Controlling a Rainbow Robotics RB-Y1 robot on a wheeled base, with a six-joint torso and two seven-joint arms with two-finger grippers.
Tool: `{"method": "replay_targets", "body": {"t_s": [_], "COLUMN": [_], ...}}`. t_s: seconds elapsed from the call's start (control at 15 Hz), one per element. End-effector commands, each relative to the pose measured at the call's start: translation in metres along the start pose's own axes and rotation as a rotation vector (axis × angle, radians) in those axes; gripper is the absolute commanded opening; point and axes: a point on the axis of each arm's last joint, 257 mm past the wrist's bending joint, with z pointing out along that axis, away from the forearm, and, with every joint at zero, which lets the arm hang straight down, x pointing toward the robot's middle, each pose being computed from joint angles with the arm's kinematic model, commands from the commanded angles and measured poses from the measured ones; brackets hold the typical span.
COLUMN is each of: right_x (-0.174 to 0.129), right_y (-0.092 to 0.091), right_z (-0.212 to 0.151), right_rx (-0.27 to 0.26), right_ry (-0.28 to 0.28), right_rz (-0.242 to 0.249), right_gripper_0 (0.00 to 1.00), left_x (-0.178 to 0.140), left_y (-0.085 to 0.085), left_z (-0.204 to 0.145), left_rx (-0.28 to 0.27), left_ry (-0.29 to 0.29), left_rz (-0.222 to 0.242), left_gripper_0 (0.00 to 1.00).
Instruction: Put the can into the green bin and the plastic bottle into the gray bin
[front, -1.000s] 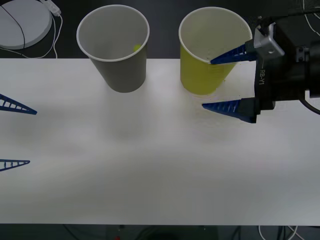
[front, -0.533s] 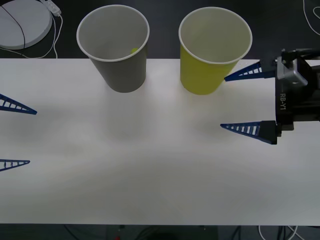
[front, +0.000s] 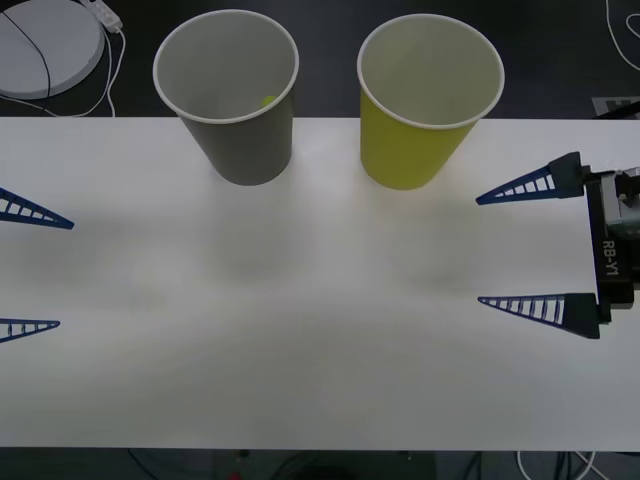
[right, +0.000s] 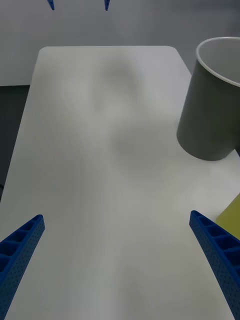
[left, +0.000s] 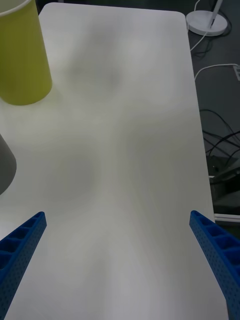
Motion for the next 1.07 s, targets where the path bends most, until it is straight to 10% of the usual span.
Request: {"method": "replay_targets", "body": {"t_s": [0.07,1.07], "right_x": [0.007,0.022], "right_y": [0.008,0.029], "right_z": [-0.002,-0.023], "right_rx": [-0.008,-0.091], "right_ry": [0.004,0.002], "right_rz": [-0.005,0.081], "right_gripper_0": [1.00,1.00], "left_x": [0.000,0.000], "left_y": [0.000,0.000], "left_z": [0.000,0.000], "left_rx": [0.000,0.000], "left_ry": [0.000,0.000], "left_rz": [0.000,0.000], "left_gripper_0": [1.00,1.00]}}
